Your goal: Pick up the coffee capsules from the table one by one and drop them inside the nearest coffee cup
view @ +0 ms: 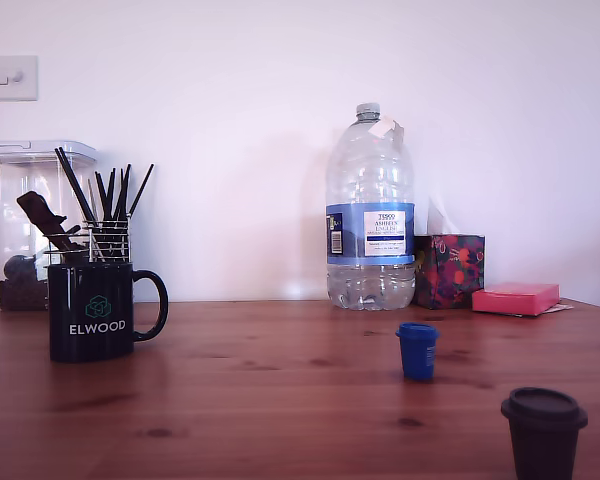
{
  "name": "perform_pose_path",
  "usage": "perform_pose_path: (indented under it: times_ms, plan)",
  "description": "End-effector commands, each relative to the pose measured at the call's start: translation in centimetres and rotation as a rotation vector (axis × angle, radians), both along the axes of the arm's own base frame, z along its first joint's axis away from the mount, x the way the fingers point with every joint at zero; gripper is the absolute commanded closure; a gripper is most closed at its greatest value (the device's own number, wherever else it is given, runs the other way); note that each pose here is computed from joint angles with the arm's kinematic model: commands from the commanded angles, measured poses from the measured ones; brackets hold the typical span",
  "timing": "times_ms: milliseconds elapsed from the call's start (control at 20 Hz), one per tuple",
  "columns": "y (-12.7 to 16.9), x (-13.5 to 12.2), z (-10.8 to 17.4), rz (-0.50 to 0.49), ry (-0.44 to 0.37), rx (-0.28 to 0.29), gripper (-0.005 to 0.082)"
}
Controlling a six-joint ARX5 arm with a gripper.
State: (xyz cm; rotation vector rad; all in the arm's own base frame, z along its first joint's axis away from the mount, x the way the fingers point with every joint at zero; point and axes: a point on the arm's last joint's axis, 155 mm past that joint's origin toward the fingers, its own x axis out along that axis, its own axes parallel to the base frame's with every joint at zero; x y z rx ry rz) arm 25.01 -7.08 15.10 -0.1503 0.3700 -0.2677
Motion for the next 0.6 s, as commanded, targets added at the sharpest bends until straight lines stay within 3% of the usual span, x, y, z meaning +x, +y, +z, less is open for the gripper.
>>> perform_pose_path:
  times_ms: [0, 550]
  plan:
    - [0.1, 0.0, -0.6, 0.004, 0.008, 0.001, 0.0793]
    - [-0.1, 0.2, 0.3, -0.001, -0.023, -0.020, 0.0793]
